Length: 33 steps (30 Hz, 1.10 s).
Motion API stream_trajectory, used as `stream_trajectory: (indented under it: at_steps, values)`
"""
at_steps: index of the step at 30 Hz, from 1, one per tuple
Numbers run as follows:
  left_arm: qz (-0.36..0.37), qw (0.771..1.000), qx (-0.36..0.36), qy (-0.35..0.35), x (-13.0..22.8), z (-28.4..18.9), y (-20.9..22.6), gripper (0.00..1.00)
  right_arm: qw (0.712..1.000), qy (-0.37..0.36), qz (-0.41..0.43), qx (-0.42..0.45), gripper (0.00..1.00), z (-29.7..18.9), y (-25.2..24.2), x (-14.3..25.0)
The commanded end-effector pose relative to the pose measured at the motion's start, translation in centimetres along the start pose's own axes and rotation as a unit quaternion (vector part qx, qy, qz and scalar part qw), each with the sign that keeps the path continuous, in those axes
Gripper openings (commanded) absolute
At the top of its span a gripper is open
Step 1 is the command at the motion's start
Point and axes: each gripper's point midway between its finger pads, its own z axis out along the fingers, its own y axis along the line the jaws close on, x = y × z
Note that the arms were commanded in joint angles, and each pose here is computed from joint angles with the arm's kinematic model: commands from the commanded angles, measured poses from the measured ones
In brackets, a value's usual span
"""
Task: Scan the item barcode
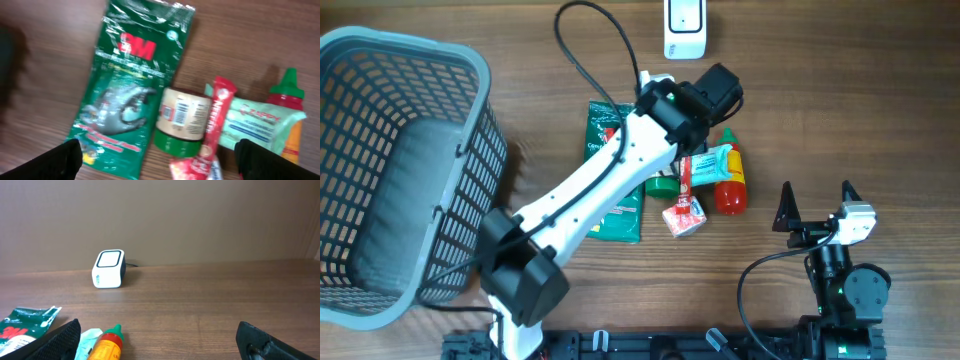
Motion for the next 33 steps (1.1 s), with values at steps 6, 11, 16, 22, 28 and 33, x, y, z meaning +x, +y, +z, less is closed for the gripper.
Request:
stream_trajectory:
  at_steps: [6, 11, 16, 22, 28, 33]
  values:
    - [-0.027, 0.995, -0.012, -0.095, -3.3, -7.1, 5.8, 1.0, 1.0, -0.004, -0.007, -0.006, 1.0, 0.0, 0.2, -0.2]
    - [-0.073, 0.986, 0.005, -0.151, -5.2, -11.4, 9.9, 1.0, 1.0, -0.004, -0.006, -0.006, 1.0, 0.0, 0.2, -0.2]
    - [-0.136, 0.974, 0.004, -0.18, -6.9, -13.6, 14.8, 1.0, 1.0, -0.005, -0.007, -0.006, 1.0, 0.0, 0.2, -0.2]
    - [-0.205, 0.962, -0.035, -0.179, -7.9, -13.7, 20.8, 1.0, 1.0, -0.004, -0.007, -0.006, 1.0, 0.0, 0.2, -0.2]
    - [-0.246, 0.956, -0.051, -0.151, -7.8, -12.7, 23.5, 1.0, 1.0, -0.004, -0.007, -0.006, 1.0, 0.0, 0.2, -0.2]
    - [-0.287, 0.944, -0.07, -0.148, -8.0, -12.4, 25.7, 1.0, 1.0, -0.004, -0.007, -0.006, 1.0, 0.0, 0.2, -0.2]
